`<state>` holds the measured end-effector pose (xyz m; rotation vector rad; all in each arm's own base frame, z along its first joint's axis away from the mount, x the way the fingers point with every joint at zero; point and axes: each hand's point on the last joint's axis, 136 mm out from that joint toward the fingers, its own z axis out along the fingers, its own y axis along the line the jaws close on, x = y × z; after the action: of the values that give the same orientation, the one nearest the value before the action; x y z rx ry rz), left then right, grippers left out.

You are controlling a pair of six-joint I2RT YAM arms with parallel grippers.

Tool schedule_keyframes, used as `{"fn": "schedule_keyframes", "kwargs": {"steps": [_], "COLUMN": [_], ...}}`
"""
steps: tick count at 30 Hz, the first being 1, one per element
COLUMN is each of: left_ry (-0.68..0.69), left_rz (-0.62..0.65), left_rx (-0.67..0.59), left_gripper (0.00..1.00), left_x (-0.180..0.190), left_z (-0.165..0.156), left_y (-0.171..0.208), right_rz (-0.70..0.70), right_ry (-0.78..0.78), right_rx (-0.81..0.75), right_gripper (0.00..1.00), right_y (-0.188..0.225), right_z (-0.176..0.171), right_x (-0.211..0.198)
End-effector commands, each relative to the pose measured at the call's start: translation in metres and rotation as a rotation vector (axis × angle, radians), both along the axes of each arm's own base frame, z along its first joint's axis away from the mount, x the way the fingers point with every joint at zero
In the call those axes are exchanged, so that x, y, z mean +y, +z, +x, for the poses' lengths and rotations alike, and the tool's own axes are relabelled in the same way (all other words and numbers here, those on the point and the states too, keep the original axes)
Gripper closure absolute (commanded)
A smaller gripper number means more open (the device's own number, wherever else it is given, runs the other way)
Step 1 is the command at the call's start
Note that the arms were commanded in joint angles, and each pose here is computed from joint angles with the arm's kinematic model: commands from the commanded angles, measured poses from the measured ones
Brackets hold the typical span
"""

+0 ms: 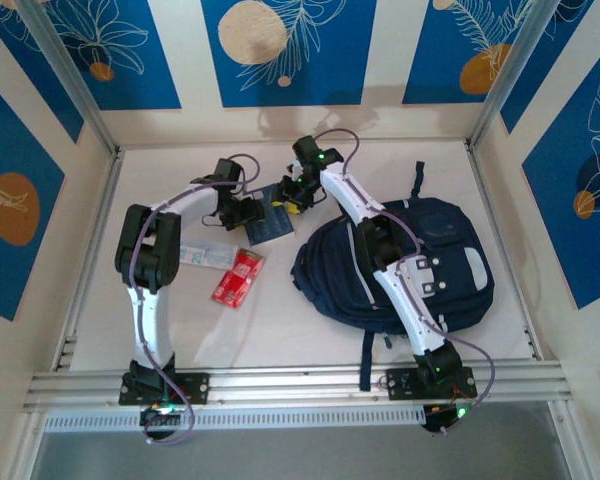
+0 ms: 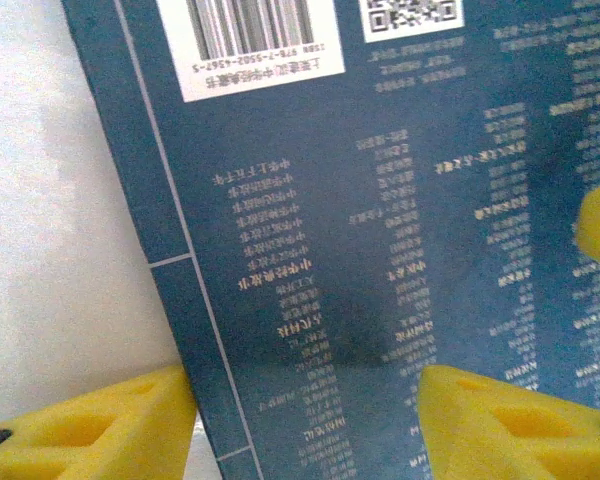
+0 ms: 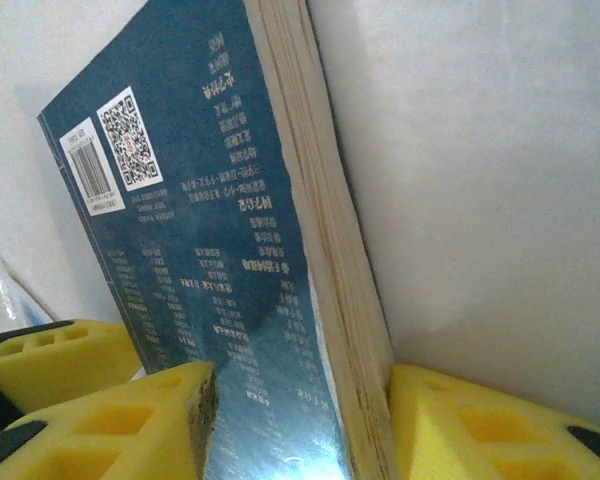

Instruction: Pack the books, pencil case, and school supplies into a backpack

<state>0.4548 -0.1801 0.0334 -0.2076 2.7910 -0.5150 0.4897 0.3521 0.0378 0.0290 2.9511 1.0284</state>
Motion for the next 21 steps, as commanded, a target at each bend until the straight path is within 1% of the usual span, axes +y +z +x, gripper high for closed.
{"fn": "schedule_keyframes", "kwargs": {"steps": [1,4,11,15,18,21], "left_ry": [-0.040,-0.051,-0.071,-0.071,-0.062,-0.061], "left_rz": [-0.104,-0.124,-0.130,-0.119,-0.130,-0.170], "left_rx": [-0.025,-0.032,-0.058,-0.075,-0.088,-0.079], "left_gripper": [0.41,0.42,0.43,0.43,0.42,0.42], "left_x": [-0.024,-0.027,-0.027,-0.023,-0.022,-0.026], "left_z": [0.007,0.006,0.003,-0.001,-0.004,-0.009], "left_y": [0.004,0.006,0.018,0.030,0.042,0.044], "right_rz": [0.151,0.201,0.329,0.302,0.252,0.217], "right_ry": [0.088,0.108,0.111,0.107,0.097,0.095], "right_rx": [0.131,0.147,0.154,0.137,0.149,0.165], "right_gripper": [0.51,0.52,0.55,0.62,0.69,0.75], "right_y": [0.009,0.025,0.073,0.079,0.069,0.057], "right_z": [-0.033,-0.038,-0.035,-0.037,-0.040,-0.043], "right_x": [0.031,0.036,0.039,0.033,0.028,0.025]}}
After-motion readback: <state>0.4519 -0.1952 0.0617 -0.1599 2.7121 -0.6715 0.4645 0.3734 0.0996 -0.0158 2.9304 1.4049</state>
